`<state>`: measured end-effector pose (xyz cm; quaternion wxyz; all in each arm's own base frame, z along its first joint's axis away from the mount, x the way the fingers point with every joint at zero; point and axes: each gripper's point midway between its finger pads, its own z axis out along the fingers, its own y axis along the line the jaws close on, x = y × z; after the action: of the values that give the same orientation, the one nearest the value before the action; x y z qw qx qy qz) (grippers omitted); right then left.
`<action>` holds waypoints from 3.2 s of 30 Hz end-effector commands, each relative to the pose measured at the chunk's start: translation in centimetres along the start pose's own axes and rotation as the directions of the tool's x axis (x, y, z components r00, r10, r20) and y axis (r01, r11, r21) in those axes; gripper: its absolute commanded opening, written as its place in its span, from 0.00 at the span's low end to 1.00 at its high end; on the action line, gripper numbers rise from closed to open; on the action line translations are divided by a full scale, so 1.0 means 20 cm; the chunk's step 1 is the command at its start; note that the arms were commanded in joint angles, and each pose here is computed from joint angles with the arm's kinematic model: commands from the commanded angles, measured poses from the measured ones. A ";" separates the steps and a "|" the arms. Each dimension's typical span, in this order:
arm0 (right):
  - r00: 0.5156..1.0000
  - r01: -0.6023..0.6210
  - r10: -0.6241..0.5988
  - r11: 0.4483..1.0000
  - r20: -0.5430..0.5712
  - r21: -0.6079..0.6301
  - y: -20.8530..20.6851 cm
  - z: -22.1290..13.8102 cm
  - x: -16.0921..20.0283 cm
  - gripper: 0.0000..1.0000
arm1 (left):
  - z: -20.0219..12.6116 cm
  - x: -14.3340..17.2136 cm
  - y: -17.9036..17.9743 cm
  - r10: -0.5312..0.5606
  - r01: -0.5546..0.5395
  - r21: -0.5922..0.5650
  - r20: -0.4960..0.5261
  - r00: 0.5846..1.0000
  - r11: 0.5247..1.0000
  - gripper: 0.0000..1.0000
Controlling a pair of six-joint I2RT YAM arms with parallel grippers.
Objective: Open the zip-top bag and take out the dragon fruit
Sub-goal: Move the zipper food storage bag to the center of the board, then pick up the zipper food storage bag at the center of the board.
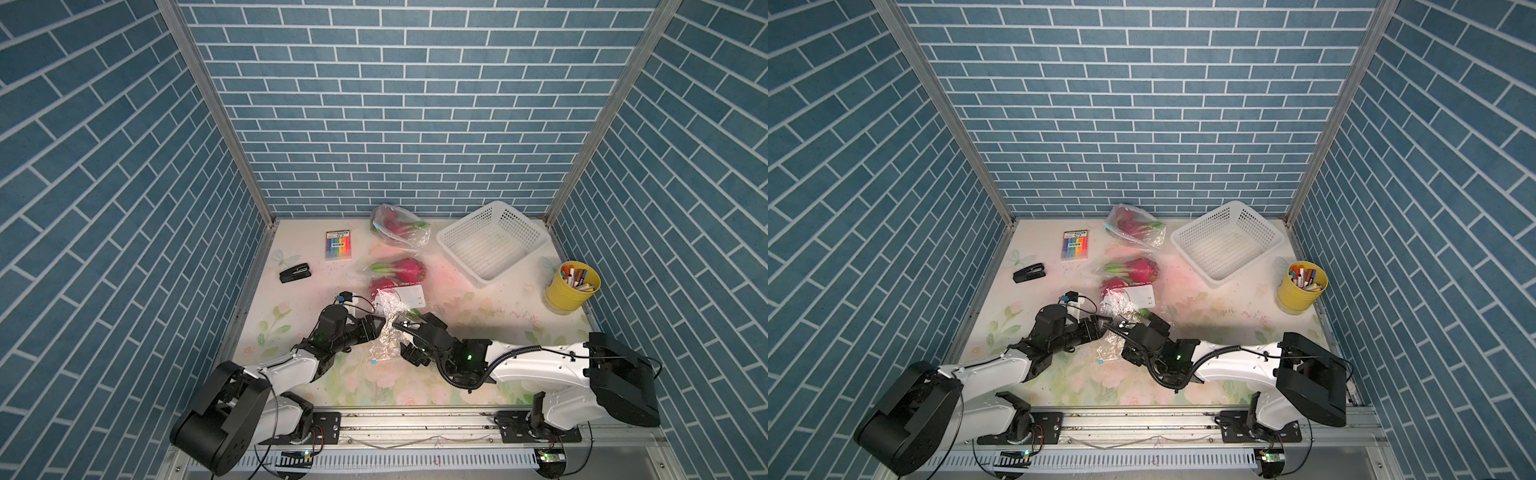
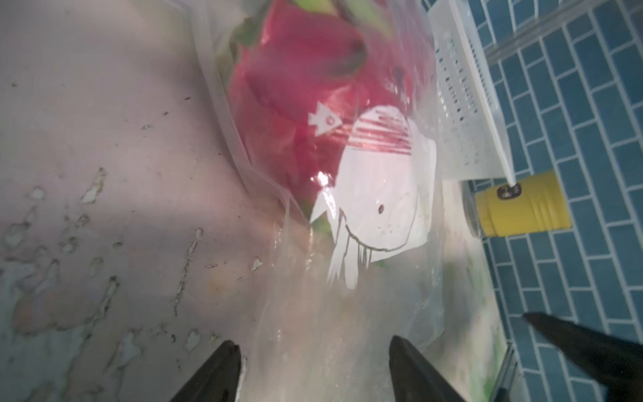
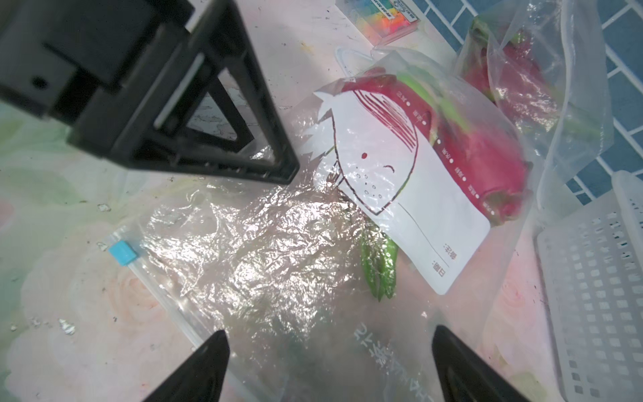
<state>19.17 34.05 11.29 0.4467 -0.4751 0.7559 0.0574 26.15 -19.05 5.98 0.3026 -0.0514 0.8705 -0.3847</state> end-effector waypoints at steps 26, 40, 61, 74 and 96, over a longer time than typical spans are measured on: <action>0.935 0.352 -0.355 0.930 0.017 0.103 -0.15 0.01 -0.14 0.93 | 0.07 -0.35 -0.50 -0.009 0.016 0.192 -0.039 0.999 0.981 0.00; 0.941 0.327 -0.337 0.931 0.035 0.160 -0.20 0.09 -0.19 0.49 | 0.05 -0.37 -0.51 -0.011 0.015 0.211 -0.023 1.000 0.977 0.00; 0.993 -0.084 0.098 0.980 0.068 -0.178 -0.50 -0.12 -0.58 0.00 | -0.55 -1.01 -0.74 0.225 -0.406 0.170 0.616 0.755 0.898 1.00; 0.956 -0.280 0.293 0.896 -0.015 -0.346 -0.67 -0.23 -0.72 0.00 | -0.76 -0.82 -0.93 0.353 -0.695 0.212 0.738 0.575 0.687 0.80; 0.954 -0.289 0.298 0.901 -0.024 -0.324 -0.72 -0.22 -0.67 0.00 | -0.53 -0.80 -1.06 0.361 -0.708 0.414 0.648 0.671 0.573 0.29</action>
<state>29.56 33.20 28.13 0.3588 -0.4313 0.7898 0.2477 30.33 -21.77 32.31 0.6005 0.2220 0.5729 -0.5116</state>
